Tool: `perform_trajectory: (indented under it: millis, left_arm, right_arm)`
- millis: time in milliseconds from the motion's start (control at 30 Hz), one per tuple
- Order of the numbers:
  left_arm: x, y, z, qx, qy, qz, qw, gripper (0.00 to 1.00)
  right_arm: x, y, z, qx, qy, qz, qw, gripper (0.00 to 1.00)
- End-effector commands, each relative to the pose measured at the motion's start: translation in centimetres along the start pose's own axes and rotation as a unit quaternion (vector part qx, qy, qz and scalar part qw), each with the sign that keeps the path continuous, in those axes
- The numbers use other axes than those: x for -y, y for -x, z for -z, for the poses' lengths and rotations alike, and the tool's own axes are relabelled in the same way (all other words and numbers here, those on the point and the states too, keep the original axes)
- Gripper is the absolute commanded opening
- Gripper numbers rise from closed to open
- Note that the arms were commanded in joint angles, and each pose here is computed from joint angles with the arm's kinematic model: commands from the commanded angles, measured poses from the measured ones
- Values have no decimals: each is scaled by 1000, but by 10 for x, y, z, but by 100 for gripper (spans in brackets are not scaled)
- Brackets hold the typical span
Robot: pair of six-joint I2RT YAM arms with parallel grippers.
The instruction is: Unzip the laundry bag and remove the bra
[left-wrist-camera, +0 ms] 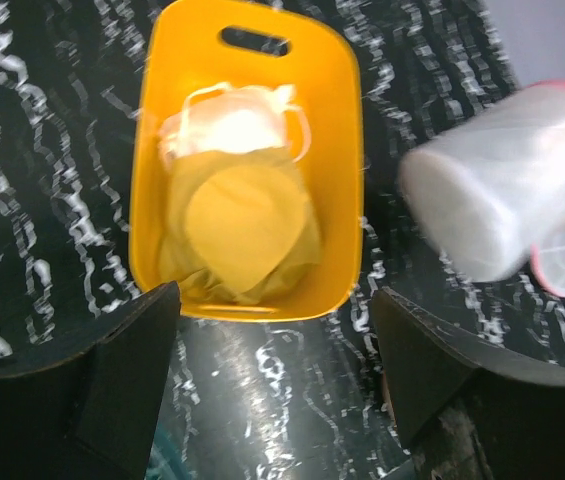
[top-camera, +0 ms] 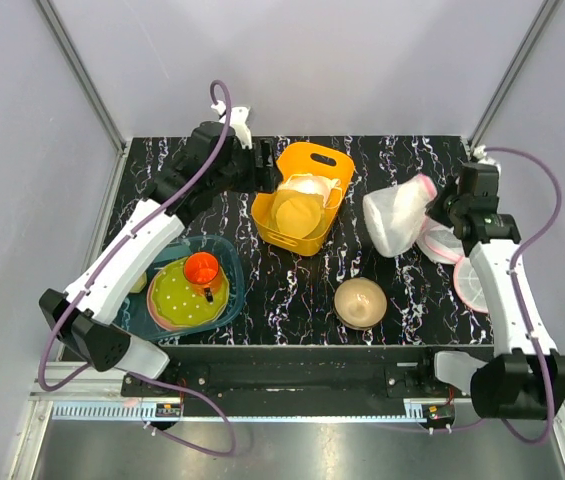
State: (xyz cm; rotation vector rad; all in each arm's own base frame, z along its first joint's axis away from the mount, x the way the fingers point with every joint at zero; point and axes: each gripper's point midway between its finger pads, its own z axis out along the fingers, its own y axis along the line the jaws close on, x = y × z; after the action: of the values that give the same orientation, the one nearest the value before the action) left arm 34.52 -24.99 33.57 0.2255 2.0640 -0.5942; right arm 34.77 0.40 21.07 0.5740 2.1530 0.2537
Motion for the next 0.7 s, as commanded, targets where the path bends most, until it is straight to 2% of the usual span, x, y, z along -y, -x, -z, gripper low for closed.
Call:
perform_trajectory:
  millis: [0,67,100,200,333,367,400,433,467,533,567,600,667]
  left_arm:
    - [-37,0,5,6,44,-1,999,81]
    - [-50,-4,4,0,59,-1,998,80]
    - [-56,-12,3,-11,66,0,998,80]
    - [-64,-18,3,-17,74,3,997,80]
    - [-78,-28,5,-26,98,-11,995,81]
    - [-82,-28,6,-27,106,-11,994,81]
    - [-83,-28,8,-26,107,-11,994,81]
    - [-85,-29,10,-27,108,-14,994,81]
    - [-86,-30,11,-28,109,-13,994,81]
    - [-86,-29,15,-26,107,-15,994,81]
    - [-86,-29,15,-26,106,-15,994,81]
    - [-85,-28,15,-25,105,-15,994,81]
    - [-81,-24,15,-22,97,-12,995,82]
  right_arm:
    - [7,61,58,104,-106,82,985,0]
    - [-20,64,72,111,-94,120,982,0]
    - [-21,71,80,136,-126,136,973,0]
    - [-49,66,83,160,-186,233,941,0]
    - [-90,13,32,121,-218,371,895,0]
    - [-99,0,23,114,-214,385,890,0]
    - [-115,-32,4,79,-191,420,884,9]
    - [-127,-42,0,66,-172,424,887,62]
    - [-133,-54,-4,48,-157,424,891,80]
    - [-147,-72,-6,22,-98,403,910,99]
    - [-151,-71,-2,27,-77,389,917,100]
    - [-168,-59,14,50,-22,349,936,100]
    - [-159,-46,19,53,7,300,952,100]
